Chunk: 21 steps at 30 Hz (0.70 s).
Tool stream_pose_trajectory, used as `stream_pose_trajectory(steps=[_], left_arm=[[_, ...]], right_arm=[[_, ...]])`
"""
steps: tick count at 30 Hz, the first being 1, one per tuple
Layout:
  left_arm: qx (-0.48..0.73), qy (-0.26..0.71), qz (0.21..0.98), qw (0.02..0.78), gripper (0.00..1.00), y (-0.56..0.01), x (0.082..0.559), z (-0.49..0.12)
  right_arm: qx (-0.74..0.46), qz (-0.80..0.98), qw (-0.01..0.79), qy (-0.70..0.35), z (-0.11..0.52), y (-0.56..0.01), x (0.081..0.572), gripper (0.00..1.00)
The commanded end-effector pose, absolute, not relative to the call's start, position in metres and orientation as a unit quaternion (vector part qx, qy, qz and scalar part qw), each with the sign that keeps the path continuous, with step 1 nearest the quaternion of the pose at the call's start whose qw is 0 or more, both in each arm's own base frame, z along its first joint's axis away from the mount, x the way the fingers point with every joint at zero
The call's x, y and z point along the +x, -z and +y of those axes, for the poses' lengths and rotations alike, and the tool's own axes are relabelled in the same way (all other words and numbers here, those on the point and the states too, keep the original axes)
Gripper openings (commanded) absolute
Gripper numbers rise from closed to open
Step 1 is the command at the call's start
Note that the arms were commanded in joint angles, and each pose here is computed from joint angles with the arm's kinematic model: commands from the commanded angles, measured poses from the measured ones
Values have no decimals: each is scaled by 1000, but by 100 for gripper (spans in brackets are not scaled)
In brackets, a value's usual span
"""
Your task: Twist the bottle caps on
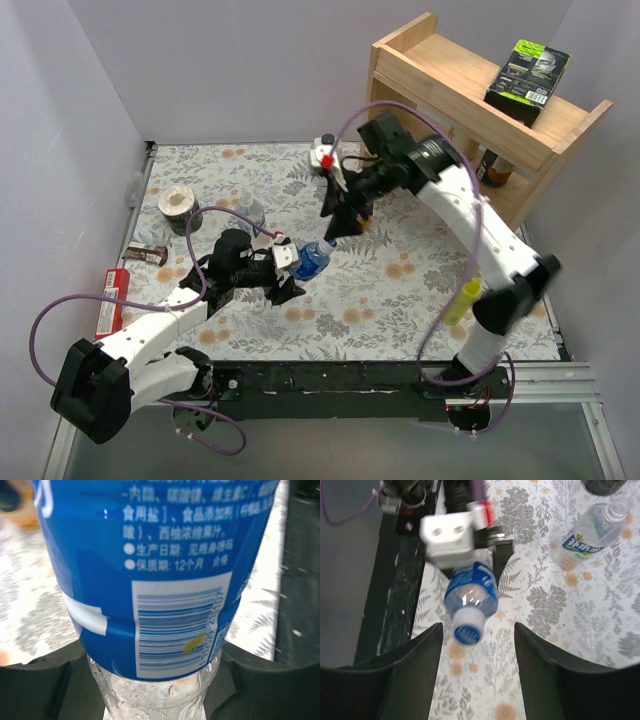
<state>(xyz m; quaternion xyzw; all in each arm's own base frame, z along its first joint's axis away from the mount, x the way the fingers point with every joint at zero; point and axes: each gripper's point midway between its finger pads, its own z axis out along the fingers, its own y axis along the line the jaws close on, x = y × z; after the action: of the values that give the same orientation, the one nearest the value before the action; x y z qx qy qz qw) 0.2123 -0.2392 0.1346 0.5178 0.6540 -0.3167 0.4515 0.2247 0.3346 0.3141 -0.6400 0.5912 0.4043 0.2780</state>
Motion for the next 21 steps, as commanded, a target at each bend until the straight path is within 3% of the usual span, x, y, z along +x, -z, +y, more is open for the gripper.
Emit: stream_pose_trajectory(steps=[1,5,17,21], left_arm=[[571,388,595,412,0,-147,172,-247],[569,402,593,404,0,-151,167,-248],[571,406,582,413,0,-157,161,-247],[572,404,582,413,0,-155,161,-246]], right_arm=[[-736,426,416,-322,303,-357,174,66],[-786,384,386,-294,300,-320,150,64],[-810,367,366,-276,321,-301,151,59],[-810,368,361,-280,326,-302,151,45]])
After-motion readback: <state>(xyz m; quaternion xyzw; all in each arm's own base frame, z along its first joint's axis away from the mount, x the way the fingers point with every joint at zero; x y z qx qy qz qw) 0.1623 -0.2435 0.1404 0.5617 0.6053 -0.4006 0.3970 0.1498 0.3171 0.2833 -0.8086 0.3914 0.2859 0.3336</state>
